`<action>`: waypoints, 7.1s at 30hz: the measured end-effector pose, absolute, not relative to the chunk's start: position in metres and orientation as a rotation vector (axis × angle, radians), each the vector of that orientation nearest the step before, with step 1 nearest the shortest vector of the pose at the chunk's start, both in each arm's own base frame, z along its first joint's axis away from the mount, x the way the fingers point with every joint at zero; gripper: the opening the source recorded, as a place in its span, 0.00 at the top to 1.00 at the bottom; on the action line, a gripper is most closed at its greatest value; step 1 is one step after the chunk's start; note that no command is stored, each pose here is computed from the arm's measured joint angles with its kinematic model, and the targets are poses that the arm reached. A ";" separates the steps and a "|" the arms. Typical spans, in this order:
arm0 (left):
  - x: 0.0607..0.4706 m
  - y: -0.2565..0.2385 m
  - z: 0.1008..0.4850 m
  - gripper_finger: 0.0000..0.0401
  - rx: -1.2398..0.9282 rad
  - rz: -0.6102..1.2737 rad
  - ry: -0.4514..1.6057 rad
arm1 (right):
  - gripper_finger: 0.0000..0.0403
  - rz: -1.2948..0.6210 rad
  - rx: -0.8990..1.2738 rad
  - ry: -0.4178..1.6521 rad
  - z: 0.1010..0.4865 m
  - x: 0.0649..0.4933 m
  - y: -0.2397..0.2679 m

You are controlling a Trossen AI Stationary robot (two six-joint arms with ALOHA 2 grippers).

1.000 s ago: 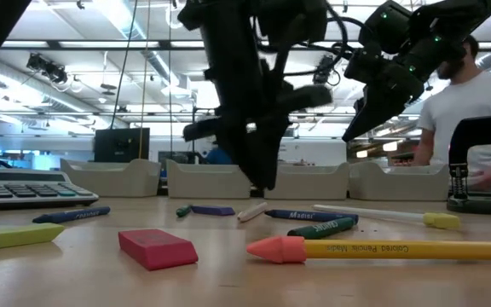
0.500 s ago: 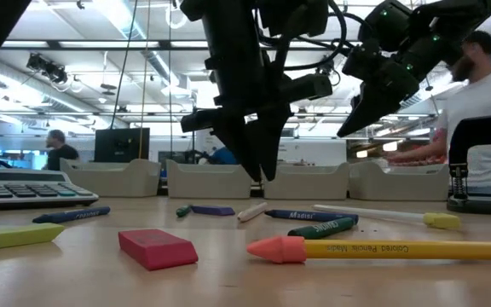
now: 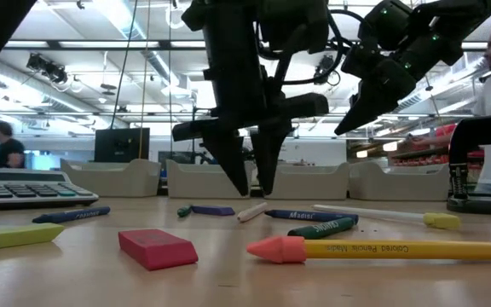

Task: Sort crayons/erasers/pens/pencils in bins
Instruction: Put the pink pen into the gray bin

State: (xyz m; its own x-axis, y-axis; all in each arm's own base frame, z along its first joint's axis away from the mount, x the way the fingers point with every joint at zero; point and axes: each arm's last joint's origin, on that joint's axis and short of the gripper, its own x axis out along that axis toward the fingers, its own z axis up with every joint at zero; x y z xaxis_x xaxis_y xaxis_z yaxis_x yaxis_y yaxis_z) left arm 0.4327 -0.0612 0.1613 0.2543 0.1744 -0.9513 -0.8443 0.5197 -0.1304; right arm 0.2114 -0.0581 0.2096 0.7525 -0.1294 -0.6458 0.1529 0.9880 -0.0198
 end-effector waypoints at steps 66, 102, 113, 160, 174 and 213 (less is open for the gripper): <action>0.438 -0.052 0.146 0.82 -0.542 0.677 1.194 | 0.61 -0.219 0.153 0.778 0.204 0.206 -0.057; 0.453 -0.047 0.167 0.98 -0.272 0.438 1.131 | 0.61 -0.200 0.385 0.575 0.256 0.135 -0.029; 0.450 -0.051 0.182 0.85 -0.254 0.386 1.222 | 0.61 -0.201 0.325 0.643 0.251 0.129 -0.028; 0.446 -0.053 0.145 0.63 -0.374 0.402 1.417 | 0.61 -0.072 0.212 0.665 0.250 0.132 -0.011; 0.446 -0.047 0.140 0.85 -0.333 0.351 1.454 | 0.61 -0.067 0.191 0.639 0.253 0.134 -0.008; 0.469 0.083 0.195 0.98 -0.023 0.031 1.290 | 0.61 -0.554 0.020 0.420 0.315 0.126 -0.022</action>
